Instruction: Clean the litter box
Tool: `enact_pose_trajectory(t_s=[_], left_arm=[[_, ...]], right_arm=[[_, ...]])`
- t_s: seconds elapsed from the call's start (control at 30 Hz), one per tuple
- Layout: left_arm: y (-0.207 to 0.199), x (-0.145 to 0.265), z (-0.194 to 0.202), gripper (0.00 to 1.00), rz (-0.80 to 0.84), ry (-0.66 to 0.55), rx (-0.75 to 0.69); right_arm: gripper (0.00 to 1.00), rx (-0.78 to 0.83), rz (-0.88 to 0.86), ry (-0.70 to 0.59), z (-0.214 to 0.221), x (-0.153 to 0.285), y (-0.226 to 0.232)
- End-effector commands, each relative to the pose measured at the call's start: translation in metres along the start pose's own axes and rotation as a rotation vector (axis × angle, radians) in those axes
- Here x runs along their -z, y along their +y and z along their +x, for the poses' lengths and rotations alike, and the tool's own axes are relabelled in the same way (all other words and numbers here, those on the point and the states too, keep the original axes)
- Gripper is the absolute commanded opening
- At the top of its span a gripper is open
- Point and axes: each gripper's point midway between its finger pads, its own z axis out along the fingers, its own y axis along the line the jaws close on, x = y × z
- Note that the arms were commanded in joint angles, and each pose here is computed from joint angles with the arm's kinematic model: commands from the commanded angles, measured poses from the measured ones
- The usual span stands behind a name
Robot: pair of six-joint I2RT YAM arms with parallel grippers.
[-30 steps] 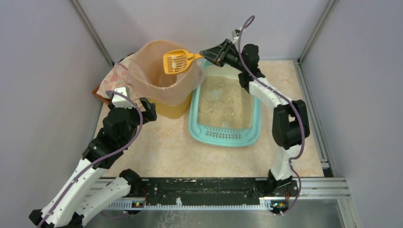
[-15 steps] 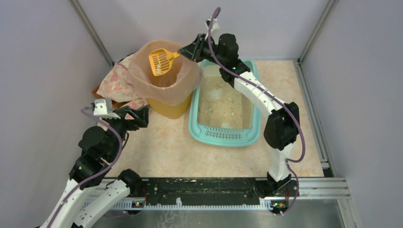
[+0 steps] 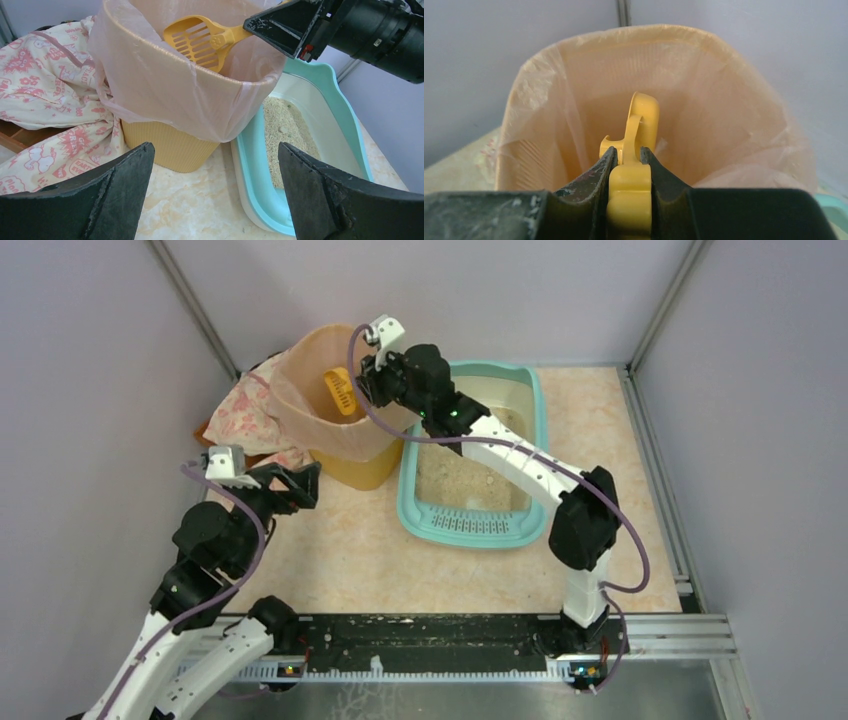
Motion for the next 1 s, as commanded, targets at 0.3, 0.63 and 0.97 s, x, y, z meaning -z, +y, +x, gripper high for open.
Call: enact_pose_trajectory(t_s=[0.3,0.63,0.97], left_arm=[[-0.005,-0.007,0.008,0.99,0.016,0.015,-0.011],[-0.007,-0.014,0.018,0.99,0.025,0.032,-0.004],[-0.012,-0.023,0.030,0.99,0.040,0.054,-0.016]], right_arm=[[0.00,0.099,0.100,-0.420,-0.144,0.091,0.003],[0.00,-0.149,0.272,-0.514,-0.180,0.193,-0.068],[0.00,-0.350,0.680,-0.268,-0.047,0.266,-0.191]])
